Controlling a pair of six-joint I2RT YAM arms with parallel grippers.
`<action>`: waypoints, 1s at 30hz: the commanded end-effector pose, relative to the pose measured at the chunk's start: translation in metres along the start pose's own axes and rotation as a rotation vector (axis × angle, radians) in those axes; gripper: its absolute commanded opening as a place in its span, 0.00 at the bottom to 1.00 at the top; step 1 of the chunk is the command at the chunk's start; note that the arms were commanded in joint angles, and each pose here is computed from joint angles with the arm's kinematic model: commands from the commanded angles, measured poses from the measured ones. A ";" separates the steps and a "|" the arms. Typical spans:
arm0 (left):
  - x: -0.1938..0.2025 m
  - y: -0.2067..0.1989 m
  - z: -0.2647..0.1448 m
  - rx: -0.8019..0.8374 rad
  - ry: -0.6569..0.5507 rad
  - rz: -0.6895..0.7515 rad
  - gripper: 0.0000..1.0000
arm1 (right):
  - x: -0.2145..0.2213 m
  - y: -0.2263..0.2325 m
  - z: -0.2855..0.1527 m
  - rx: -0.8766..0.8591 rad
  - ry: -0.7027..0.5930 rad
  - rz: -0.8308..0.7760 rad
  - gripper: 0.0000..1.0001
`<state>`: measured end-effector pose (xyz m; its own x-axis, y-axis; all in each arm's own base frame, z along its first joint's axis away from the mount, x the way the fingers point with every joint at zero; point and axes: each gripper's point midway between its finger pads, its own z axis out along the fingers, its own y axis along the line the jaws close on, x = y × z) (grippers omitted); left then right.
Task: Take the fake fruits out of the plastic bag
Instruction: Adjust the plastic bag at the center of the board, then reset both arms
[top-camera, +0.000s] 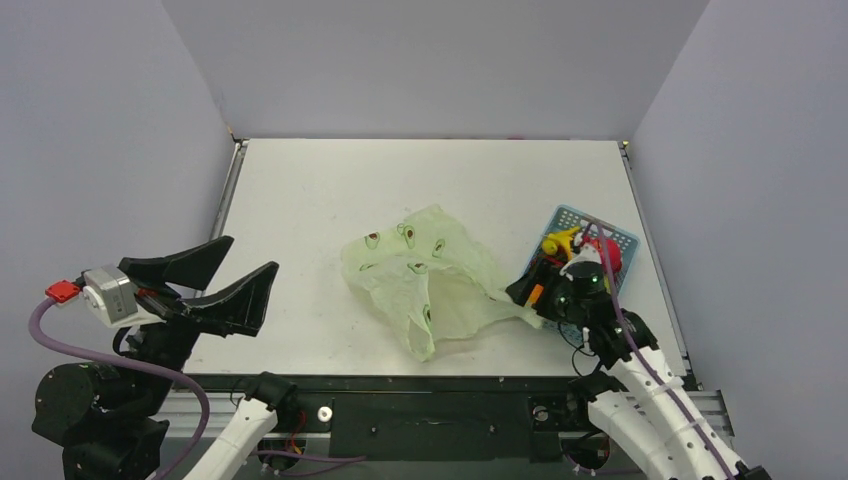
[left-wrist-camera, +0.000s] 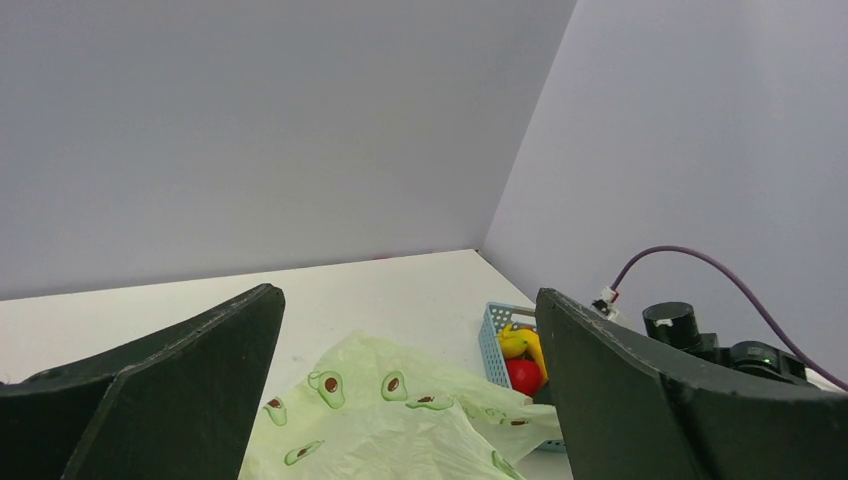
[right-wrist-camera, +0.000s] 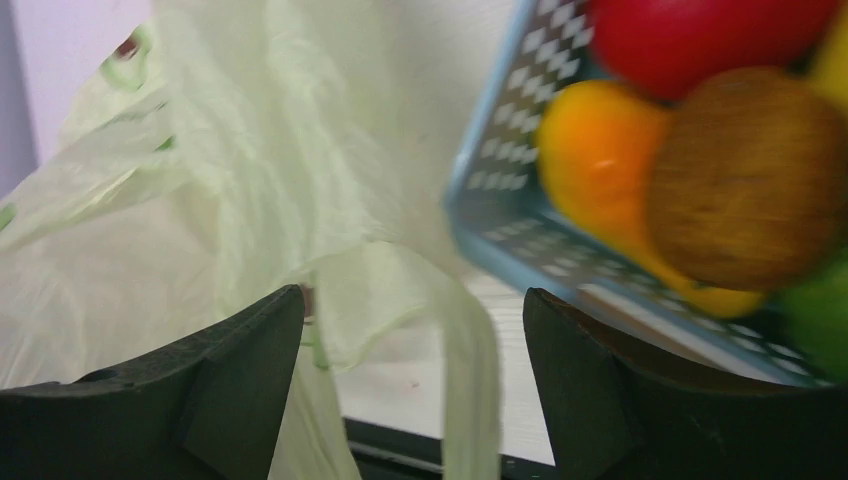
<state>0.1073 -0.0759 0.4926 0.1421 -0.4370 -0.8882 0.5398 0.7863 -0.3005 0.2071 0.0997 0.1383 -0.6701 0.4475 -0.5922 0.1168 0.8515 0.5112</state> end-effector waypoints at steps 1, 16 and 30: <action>-0.007 -0.002 -0.006 0.000 -0.014 0.019 0.97 | 0.014 0.102 0.000 -0.400 0.056 0.073 0.75; -0.014 0.002 -0.019 -0.036 -0.011 0.056 0.97 | -0.068 0.106 -0.064 -0.044 -0.259 -0.355 0.80; -0.048 0.009 -0.024 -0.103 -0.112 0.112 0.97 | -0.199 0.068 -0.262 -0.127 -0.822 -0.213 0.83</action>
<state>0.0881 -0.0473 0.5081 0.2267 -0.3901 -0.8924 0.4594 0.8508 -0.2552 0.1685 0.0263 0.4397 -0.0104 0.4126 -0.9108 -0.0931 0.9065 0.4117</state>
